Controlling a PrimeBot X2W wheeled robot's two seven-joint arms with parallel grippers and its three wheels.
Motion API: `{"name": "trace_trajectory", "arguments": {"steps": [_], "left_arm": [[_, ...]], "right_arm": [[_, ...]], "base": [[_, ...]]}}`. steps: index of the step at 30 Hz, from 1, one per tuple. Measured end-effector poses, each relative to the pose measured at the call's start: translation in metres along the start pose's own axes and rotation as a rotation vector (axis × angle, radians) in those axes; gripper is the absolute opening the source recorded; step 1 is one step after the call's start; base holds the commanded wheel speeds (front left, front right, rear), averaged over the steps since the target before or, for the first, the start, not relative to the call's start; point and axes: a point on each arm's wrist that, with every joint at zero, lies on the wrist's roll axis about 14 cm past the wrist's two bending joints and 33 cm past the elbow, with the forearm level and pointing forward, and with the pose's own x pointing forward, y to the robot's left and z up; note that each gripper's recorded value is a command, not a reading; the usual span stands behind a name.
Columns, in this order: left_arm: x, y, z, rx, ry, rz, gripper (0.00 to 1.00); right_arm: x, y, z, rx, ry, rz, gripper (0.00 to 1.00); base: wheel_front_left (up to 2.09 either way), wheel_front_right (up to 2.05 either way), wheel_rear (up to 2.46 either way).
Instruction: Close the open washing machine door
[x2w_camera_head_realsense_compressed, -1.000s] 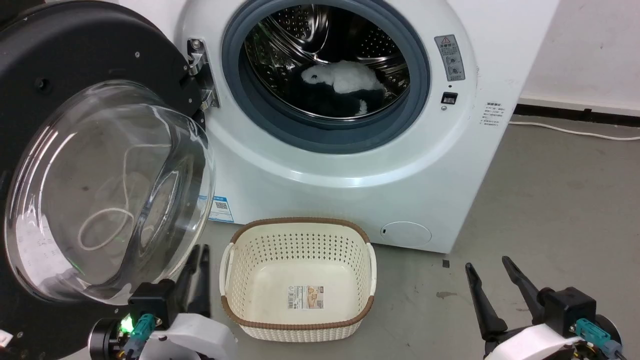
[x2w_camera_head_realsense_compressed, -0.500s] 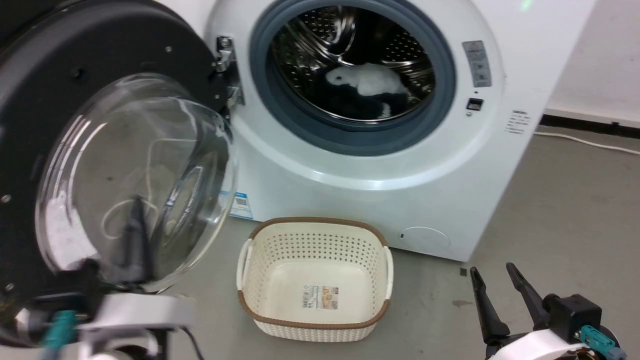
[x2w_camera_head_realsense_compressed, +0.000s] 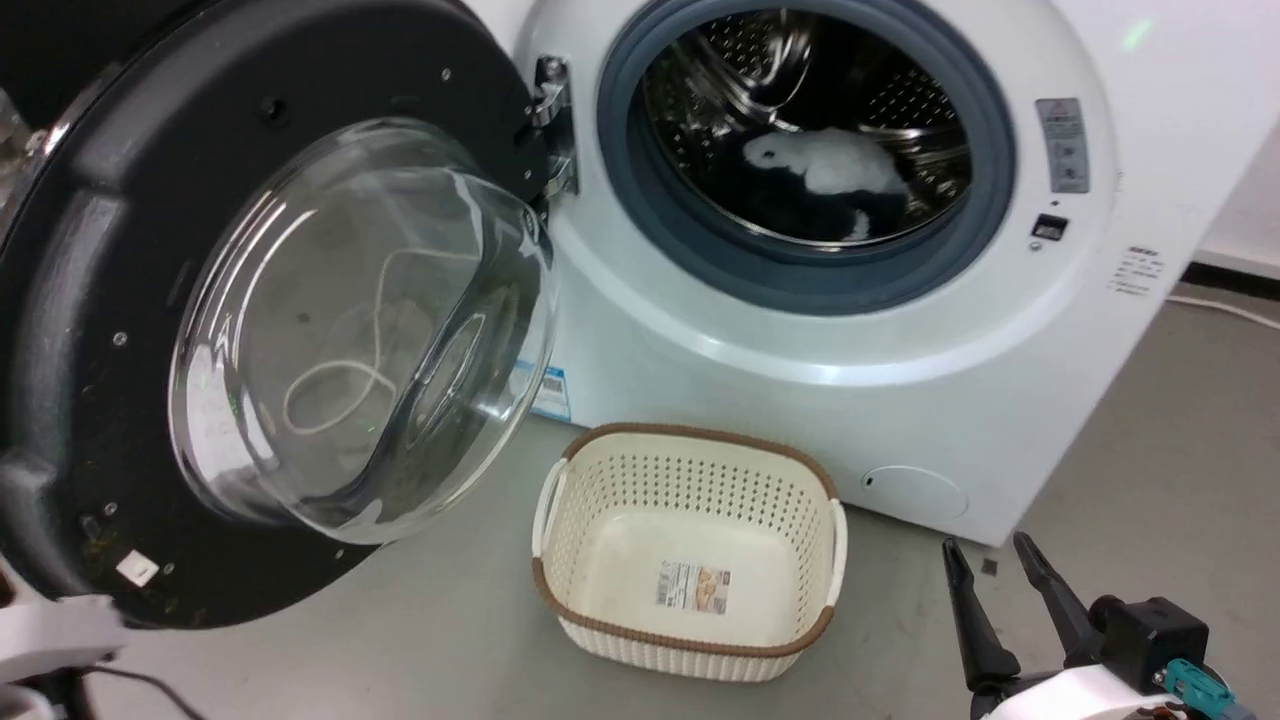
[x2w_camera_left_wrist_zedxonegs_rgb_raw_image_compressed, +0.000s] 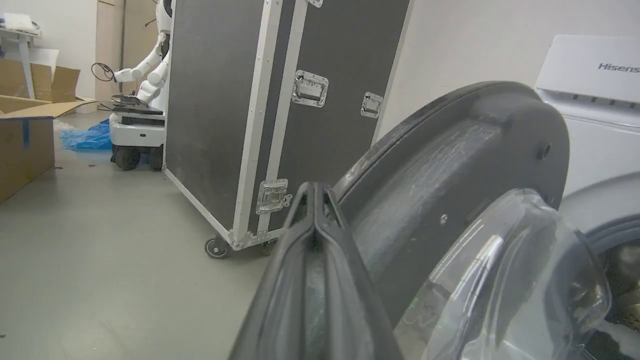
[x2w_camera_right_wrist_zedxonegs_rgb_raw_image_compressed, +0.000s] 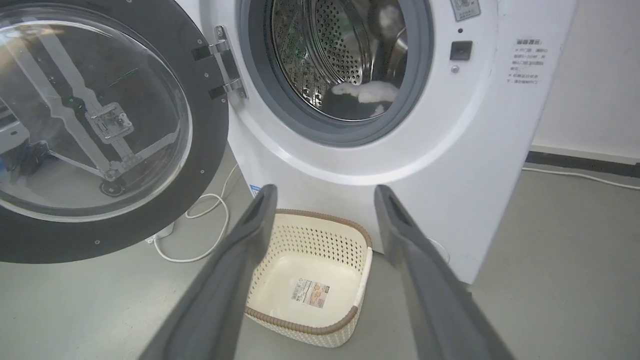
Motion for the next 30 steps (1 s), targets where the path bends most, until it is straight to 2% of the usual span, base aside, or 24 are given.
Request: {"name": "trace_trajectory", "arguments": {"steps": [7,10,17,22,30], "left_arm": [[0.013,0.056,-0.027,0.100,0.100,0.103,0.00],[0.022,0.067,-0.037,0.138,0.156,0.103,0.00],[0.037,0.066,-0.063,0.182,0.285,0.035,0.00],[0.035,0.056,-0.087,0.164,0.412,-0.020,0.00],[0.019,0.037,-0.105,0.017,0.617,-0.123,0.00]], "right_arm": [[0.009,0.000,-0.018,0.016,0.046,0.007,1.00],[0.014,-0.004,-0.026,0.021,0.067,0.000,1.00],[0.026,-0.004,-0.040,0.033,0.102,0.008,1.00],[0.036,0.003,-0.043,0.039,0.108,0.036,1.00],[0.044,0.016,-0.046,0.064,0.107,0.072,1.00]], "base": [[0.00,0.00,0.00],[0.00,0.00,0.00],[0.00,0.00,0.00],[0.00,0.00,0.00],[0.00,0.00,0.00]]}}
